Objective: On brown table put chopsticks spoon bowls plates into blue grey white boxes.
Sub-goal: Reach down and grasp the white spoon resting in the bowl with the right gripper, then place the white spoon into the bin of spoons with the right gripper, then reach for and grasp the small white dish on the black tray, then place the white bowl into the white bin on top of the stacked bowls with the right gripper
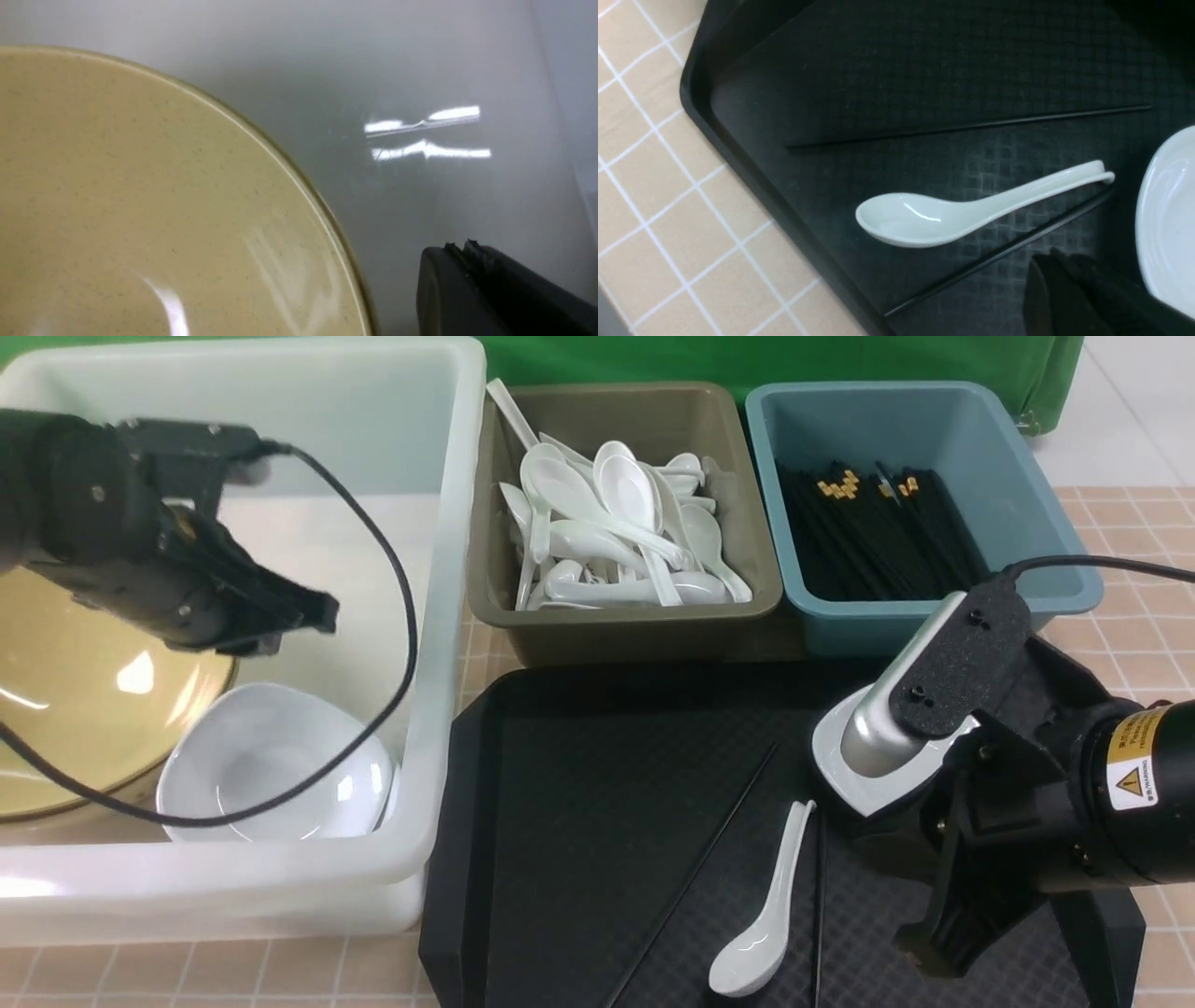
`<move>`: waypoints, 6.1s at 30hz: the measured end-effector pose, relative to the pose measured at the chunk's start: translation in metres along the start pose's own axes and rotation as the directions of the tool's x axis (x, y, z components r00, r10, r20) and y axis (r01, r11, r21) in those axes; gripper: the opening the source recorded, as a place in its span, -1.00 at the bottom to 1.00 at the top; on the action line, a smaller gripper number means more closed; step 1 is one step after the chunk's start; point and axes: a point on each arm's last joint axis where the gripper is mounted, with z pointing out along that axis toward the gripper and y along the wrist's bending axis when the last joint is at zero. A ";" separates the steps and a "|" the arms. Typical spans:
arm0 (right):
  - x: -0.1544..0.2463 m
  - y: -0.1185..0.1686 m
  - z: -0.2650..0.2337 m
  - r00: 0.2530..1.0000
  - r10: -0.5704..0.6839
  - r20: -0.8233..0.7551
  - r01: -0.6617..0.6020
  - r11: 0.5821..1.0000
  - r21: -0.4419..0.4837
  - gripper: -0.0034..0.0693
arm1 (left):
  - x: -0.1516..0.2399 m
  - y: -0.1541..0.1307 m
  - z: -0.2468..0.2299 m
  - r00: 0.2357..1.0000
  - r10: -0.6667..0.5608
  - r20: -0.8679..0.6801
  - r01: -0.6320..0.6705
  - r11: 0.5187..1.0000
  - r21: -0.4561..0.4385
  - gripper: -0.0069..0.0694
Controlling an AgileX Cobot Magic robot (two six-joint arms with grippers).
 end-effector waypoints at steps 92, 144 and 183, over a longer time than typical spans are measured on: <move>-0.047 -0.173 0.095 0.875 0.450 -0.176 -0.422 0.889 0.175 0.25 | 0.206 -0.012 -0.176 0.748 0.033 0.663 -0.072 0.997 0.031 -0.81; 0.005 -0.184 0.135 0.932 0.284 -0.223 -0.229 0.942 0.245 0.55 | 0.230 -0.009 -0.180 0.658 0.047 0.751 -0.073 0.997 0.001 -0.81; -0.181 0.035 0.102 0.835 0.026 0.550 0.073 0.985 -0.158 -0.69 | 0.249 0.008 -0.195 0.517 0.048 0.855 0.073 0.992 -0.100 -0.81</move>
